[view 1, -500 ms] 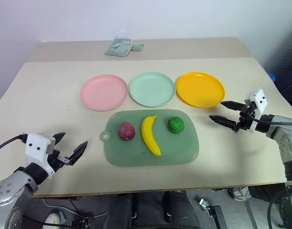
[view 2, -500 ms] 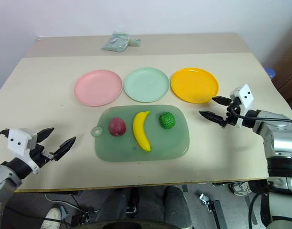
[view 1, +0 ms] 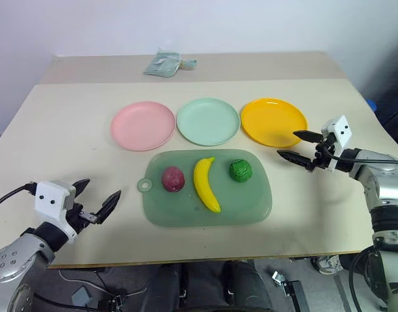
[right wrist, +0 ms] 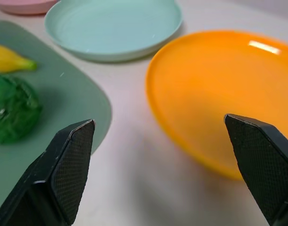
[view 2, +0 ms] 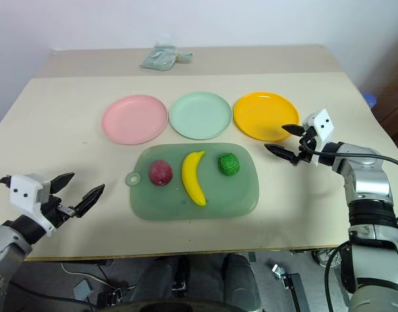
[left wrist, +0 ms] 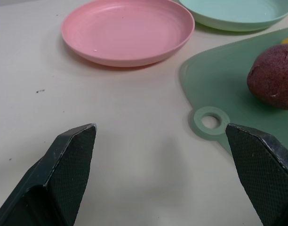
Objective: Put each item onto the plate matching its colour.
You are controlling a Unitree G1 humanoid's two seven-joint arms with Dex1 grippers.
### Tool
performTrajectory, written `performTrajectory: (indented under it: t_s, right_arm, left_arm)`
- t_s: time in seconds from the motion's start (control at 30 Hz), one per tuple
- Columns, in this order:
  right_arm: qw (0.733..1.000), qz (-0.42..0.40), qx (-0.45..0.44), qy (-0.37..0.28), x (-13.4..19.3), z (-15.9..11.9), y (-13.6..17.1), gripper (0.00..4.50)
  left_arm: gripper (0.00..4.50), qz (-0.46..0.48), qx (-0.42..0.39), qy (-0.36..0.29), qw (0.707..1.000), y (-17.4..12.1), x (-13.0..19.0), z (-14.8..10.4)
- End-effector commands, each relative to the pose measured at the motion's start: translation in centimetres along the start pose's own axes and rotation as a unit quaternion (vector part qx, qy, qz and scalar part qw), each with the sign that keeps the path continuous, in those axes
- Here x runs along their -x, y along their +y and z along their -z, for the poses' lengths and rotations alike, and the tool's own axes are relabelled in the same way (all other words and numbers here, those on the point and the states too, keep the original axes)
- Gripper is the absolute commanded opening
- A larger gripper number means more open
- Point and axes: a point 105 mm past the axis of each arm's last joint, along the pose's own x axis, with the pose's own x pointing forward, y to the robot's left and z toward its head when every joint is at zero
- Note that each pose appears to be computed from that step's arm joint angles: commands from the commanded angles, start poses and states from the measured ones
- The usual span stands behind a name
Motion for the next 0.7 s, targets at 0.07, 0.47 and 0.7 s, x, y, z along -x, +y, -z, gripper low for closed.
performTrajectory:
  t_s: [0.07, 0.47, 0.7]
  right_arm:
    - [0.999, 0.029, 0.018, -0.023, 1.1, -1.3, -0.3, 4.48]
    - [0.992, 0.115, 0.027, -0.046, 4.1, -3.2, 2.0, 4.48]
    - [1.000, 0.002, 0.007, -0.029, 4.6, -4.7, 7.3, 4.48]
  left_arm:
    - [4.50, 0.023, -0.003, -0.013, 1.000, -0.1, -1.1, -0.7]
    - [4.50, 0.211, 0.020, -0.067, 0.975, -4.4, -7.1, -4.1]
    - [4.50, 0.324, -0.032, -0.061, 0.944, -7.9, -8.7, -4.7]
